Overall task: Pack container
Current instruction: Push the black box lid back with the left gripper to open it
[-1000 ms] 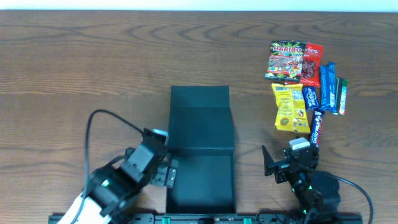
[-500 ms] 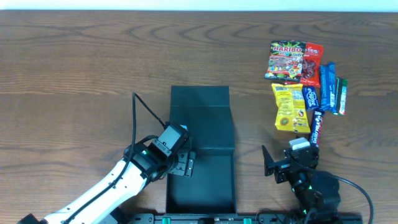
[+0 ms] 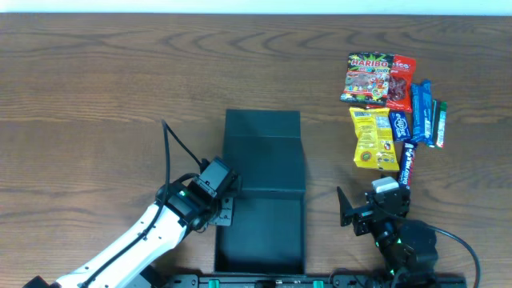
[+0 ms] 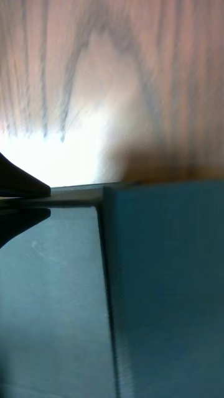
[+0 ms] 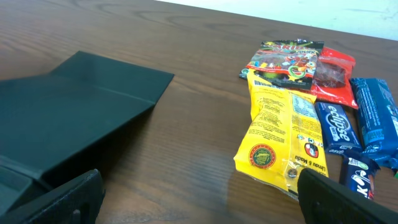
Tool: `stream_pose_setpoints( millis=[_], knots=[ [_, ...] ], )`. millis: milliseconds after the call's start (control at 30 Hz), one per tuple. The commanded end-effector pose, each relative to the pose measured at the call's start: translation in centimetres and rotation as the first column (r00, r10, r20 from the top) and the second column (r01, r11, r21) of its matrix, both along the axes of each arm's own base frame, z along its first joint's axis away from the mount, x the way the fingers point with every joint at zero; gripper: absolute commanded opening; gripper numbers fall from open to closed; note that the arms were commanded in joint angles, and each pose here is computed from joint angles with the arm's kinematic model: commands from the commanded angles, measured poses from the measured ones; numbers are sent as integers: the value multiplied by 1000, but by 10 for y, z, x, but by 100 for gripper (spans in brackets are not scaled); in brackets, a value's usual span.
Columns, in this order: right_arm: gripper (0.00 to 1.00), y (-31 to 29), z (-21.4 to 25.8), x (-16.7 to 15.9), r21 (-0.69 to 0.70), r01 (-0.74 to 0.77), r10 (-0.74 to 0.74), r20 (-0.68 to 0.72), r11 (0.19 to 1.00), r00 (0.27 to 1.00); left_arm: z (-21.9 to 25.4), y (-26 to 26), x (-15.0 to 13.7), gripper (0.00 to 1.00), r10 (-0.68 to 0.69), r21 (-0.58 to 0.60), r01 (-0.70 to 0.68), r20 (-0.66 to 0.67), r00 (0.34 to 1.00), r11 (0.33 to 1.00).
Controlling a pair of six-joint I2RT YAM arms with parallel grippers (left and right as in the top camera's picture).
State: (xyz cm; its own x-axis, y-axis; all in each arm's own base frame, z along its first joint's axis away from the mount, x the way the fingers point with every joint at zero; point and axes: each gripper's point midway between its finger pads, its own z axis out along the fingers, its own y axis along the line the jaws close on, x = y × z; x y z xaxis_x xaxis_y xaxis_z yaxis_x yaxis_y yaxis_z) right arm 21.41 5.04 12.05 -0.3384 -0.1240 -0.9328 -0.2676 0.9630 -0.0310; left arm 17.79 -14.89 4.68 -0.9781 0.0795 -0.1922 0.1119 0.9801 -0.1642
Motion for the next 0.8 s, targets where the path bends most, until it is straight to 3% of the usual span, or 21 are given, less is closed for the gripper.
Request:
stream_pose_setpoints(
  millis=[0,167,333,533,767],
  knots=[
    [99,1,-2,0,-13,-11,11,1,1000,1000,24,2,35,6,30,0,-30,119,992,1000],
    [99,1,-2,0,-13,-11,11,2,1000,1000,37,16,82,6,52,-31,-47,197,979,998],
    [99,1,-2,0,-13,-11,11,2,1000,1000,20,17,114,6,62,-74,-53,121,991,996],
    [99,1,-2,0,-13,-11,11,1,1000,1000,13,-1,170,6,-33,-39,36,95,995,999],
    [99,1,-2,0,-13,-11,11,2,1000,1000,11,-10,196,6,-42,-7,42,22,999,999]
  ],
)
